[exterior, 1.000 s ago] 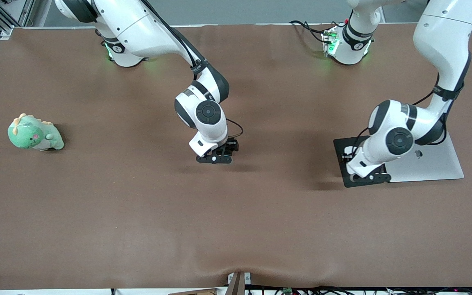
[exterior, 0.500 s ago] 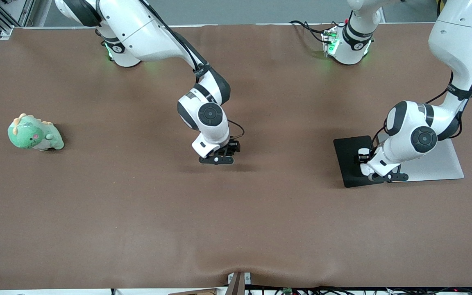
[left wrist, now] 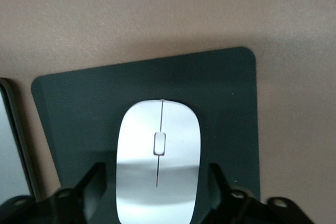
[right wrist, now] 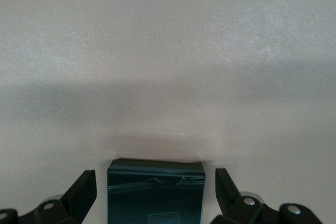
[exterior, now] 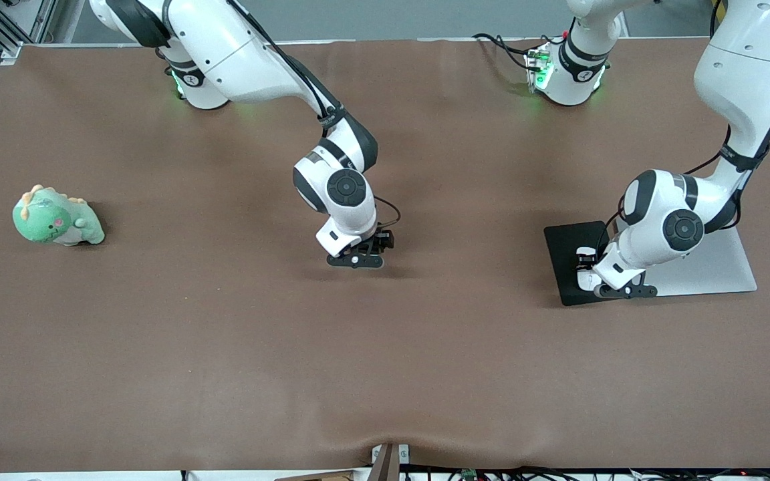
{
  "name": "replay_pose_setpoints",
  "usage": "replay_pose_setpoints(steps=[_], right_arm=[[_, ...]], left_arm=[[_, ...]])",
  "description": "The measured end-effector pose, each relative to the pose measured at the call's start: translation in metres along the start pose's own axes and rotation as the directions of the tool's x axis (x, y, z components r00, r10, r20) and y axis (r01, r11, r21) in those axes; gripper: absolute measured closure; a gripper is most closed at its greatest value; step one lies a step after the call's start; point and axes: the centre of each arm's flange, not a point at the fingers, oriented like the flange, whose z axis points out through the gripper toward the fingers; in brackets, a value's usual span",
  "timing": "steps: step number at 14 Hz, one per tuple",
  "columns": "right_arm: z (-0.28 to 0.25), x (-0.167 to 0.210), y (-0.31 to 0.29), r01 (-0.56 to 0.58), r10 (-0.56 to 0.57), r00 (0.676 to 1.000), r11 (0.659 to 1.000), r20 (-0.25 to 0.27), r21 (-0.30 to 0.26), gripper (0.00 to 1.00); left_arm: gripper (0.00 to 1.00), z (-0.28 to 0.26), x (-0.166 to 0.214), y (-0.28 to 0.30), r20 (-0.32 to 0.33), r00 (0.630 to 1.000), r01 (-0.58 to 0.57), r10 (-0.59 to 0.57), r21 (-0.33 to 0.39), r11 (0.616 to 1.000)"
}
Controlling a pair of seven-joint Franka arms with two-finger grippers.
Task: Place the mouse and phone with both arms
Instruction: 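Lower the mouse onto the dark pad and open the left gripper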
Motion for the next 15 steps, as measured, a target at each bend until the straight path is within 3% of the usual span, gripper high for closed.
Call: replay_pose_setpoints(steps=[1,4,10,13,15], right_arm=[[0.002,0.0,0.0,0.0,0.0,1.0,1.0,0.002,-0.001,0.0],[0.006,-0.001,0.0,-0.001,0.001,1.0,1.0,0.004,-0.003,0.0],[0.008,-0.009,-0.007,-0.025,0.025,1.0,1.0,0.007,-0.004,0.0],[0.009,-0.009,-0.006,-0.043,0.043,0.999,0.999,0.007,-0.005,0.0],[0.009,-0.008,-0.006,-0.046,0.046,0.999,0.999,0.007,-0.006,0.05]], left_arm=[[0.0,-0.006,0.003,0.0,-0.013,1.0,0.002,-0.002,0.002,1.0],[0.0,-0.049,0.015,0.001,-0.048,0.999,0.0,0.001,0.029,1.0],[0.0,-0.211,0.028,0.002,0.005,1.0,0.03,-0.031,0.148,0.989],[0.0,-0.268,0.026,-0.004,0.034,0.997,0.059,-0.066,0.173,0.983],[0.0,-0.298,0.021,0.001,0.032,0.997,0.066,-0.073,0.173,0.983]])
